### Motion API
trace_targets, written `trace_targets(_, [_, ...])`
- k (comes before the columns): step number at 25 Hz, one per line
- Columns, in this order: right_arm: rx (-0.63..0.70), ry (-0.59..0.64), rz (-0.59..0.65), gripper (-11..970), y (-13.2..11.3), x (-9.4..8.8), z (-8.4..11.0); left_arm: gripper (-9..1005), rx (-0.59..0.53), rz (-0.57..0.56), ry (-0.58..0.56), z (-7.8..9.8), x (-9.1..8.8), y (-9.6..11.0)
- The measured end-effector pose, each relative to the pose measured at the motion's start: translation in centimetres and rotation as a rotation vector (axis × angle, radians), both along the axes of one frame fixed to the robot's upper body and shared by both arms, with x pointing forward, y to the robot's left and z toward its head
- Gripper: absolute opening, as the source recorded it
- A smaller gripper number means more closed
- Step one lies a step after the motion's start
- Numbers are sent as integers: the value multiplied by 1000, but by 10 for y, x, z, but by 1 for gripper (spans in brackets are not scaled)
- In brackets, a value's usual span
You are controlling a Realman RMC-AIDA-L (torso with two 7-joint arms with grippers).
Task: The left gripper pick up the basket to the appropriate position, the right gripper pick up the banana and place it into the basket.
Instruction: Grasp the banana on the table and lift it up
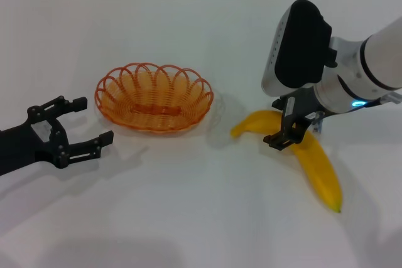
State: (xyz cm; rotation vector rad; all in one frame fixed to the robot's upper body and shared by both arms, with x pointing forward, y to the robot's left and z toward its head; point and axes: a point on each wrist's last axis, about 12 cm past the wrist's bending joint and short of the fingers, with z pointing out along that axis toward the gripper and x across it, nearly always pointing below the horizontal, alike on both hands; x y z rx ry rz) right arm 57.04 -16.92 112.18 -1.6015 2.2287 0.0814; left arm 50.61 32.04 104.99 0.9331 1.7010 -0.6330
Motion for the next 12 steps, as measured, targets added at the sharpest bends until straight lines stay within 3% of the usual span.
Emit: trace_targets(12, [-23, -9, 2, 733, -1, 2, 0, 907, -1, -7, -8, 2, 3, -2])
